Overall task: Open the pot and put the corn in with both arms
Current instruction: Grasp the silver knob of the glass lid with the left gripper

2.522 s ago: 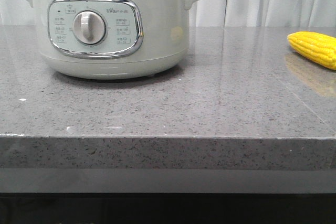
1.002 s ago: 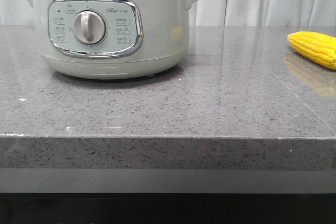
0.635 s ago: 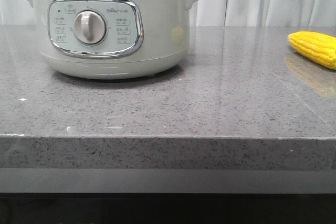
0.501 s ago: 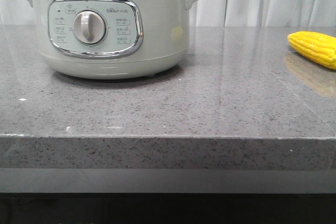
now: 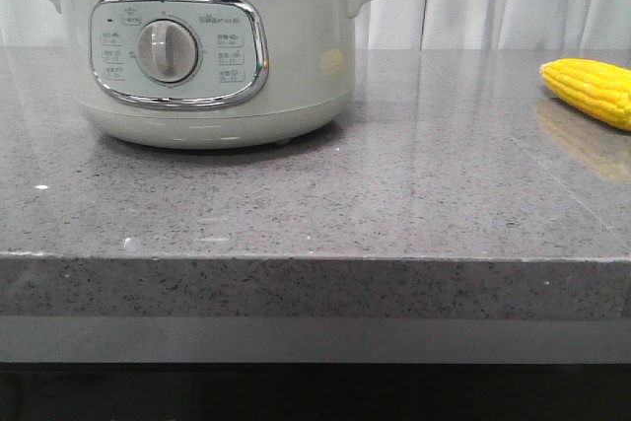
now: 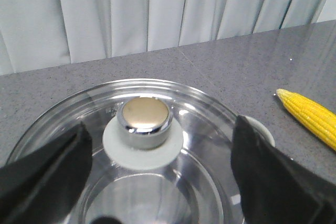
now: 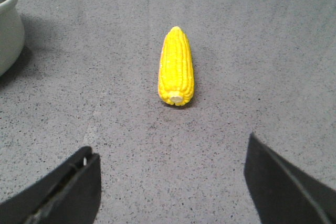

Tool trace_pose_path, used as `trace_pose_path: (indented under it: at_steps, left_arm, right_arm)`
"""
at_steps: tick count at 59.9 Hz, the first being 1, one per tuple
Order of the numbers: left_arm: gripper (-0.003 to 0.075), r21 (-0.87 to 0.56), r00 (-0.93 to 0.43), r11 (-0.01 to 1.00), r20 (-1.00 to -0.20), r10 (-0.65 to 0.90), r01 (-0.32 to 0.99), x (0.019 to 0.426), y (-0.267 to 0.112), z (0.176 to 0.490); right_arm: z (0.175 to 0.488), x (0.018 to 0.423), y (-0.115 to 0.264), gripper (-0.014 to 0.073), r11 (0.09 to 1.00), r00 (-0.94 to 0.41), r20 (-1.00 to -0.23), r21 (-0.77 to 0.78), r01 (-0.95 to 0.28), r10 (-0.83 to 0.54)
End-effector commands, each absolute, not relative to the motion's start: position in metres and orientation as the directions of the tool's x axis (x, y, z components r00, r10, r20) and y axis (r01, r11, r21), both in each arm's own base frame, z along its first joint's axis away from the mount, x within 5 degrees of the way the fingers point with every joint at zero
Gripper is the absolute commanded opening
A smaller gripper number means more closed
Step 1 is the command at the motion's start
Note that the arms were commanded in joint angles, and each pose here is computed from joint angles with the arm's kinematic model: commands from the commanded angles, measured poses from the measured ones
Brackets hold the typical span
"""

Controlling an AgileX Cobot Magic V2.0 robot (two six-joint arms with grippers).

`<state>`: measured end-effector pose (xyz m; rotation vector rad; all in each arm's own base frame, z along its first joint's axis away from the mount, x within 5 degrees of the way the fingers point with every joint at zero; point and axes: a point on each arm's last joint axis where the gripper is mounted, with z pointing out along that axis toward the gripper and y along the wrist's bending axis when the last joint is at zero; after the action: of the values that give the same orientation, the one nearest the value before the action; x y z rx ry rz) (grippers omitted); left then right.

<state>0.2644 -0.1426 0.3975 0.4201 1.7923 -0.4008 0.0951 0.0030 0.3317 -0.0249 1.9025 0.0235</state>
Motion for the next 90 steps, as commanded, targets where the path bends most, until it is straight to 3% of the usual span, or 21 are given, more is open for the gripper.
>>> trace_pose_path:
  at_steps: [1,26,61,67,80,90]
  left_arm:
    - [0.0531,-0.074,-0.125,0.871,-0.992,-0.015,0.486,0.275,-0.151,0.427]
    - [0.0531,-0.125,-0.163,0.885,-0.985,-0.056,0.449,0.330,-0.166,0.420]
    - [0.0529,-0.126,-0.252,0.889,-0.968,-0.012,0.440,0.349,-0.175,0.389]
    - [0.0477,-0.126,-0.256,0.889,-0.967,-0.010,0.440,0.350,-0.175,0.387]
    - [0.0257,-0.126,-0.257,0.889,-0.966,-0.010,0.440,0.350,-0.175,0.387]
    - [0.0242,-0.126,-0.257,0.889,-0.966,-0.010,0.440,0.350,-0.175,0.387]
  right_arm:
    - [0.349,0.098,0.003,0.0580,0.999,-0.228,-0.974,-0.008,-0.031,-0.014]
    - [0.349,0.098,0.003,0.0580,0.999,-0.229,-0.973,-0.008,-0.031,-0.014]
    - [0.349,0.098,0.003,0.0580,0.999,-0.229,-0.973,-0.008,-0.031,-0.014]
    - [0.349,0.098,0.003,0.0580,0.999,-0.230,-0.973,-0.008,-0.031,-0.014]
    - [0.348,0.098,0.003,0.0580,0.999,-0.235,-0.972,-0.008,-0.031,-0.015]
    - [0.348,0.098,0.003,0.0580,0.999,-0.235,-0.972,-0.008,-0.031,-0.015]
